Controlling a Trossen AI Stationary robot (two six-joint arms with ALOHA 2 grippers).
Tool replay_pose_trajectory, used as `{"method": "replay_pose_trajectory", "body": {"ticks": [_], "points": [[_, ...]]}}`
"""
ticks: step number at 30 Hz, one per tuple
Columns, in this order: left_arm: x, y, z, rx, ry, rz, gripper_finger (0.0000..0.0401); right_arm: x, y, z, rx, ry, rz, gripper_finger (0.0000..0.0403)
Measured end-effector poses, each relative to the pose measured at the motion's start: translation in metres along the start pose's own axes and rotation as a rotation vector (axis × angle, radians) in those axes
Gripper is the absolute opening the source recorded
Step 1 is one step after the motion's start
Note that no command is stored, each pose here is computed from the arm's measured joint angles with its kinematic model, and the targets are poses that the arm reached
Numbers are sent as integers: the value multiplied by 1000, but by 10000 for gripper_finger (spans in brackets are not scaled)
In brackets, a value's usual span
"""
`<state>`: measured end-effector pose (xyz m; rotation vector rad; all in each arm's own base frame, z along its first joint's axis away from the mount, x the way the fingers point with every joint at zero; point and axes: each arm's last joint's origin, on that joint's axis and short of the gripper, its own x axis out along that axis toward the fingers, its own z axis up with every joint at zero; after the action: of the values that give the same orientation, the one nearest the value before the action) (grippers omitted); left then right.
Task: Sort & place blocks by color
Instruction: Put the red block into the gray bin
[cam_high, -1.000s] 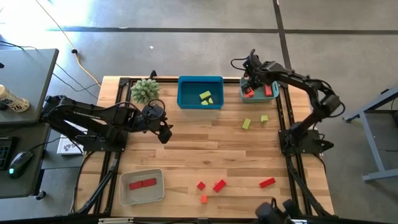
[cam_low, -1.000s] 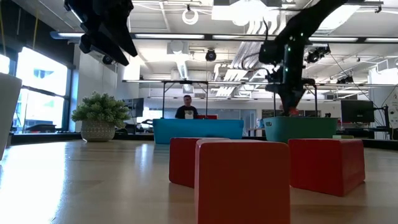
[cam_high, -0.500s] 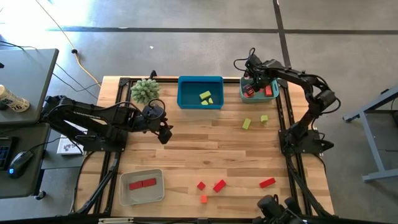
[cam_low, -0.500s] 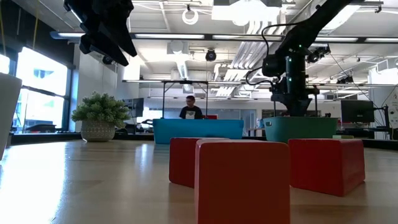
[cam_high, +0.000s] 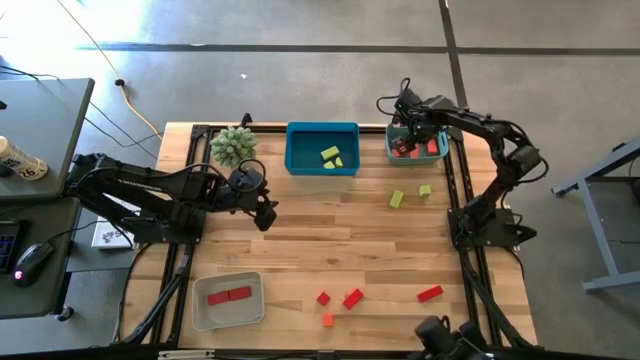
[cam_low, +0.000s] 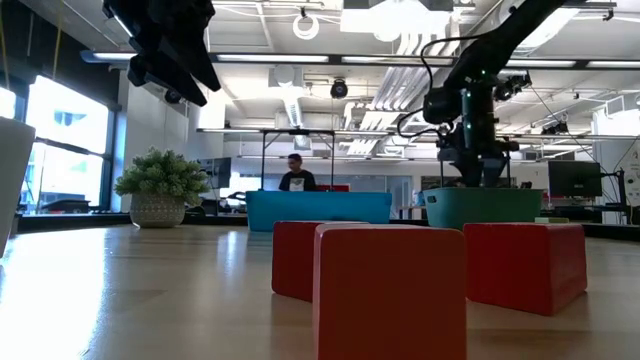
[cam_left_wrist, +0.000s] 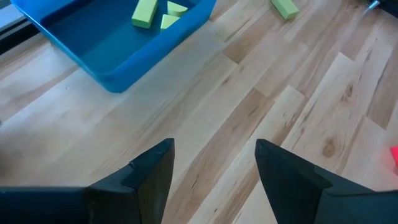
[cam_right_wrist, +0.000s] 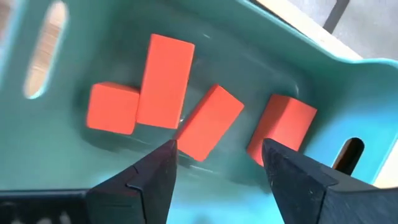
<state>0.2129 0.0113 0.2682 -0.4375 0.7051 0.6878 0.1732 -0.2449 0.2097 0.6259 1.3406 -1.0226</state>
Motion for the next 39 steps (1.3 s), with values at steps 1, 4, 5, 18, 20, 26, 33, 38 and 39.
{"method": "replay_pose_trajectory", "body": {"ticks": [1, 4, 5, 18, 20, 26, 33, 38, 39], "points": [[0, 0, 0, 0, -3, 3, 214, -3, 0, -1, 4, -9, 8, 222], [0, 0, 0, 0, -11, 14, 217, -16, 1, -4, 25, -50, 30, 223], [0, 1, 1, -1, -14, 19, 220, -22, 1, -5, 29, -72, 34, 223], [3, 3, 8, -78, -24, -18, 272, -105, 32, -47, 48, -345, 220, 224], [2, -3, 11, -65, -49, -84, 272, -115, 37, -55, 53, -373, 250, 224], [0, -28, 17, 52, -157, -270, 269, -134, 56, -75, 78, -405, 342, 224], [1, -56, 9, 266, -188, -429, 269, -144, 87, -95, 124, -376, 439, 224], [3, -79, -3, 436, -203, -557, 269, -150, 105, -111, 133, -372, 466, 224], [4, -84, -6, 470, -213, -571, 269, -151, 108, -114, 139, -373, 470, 224]]}}
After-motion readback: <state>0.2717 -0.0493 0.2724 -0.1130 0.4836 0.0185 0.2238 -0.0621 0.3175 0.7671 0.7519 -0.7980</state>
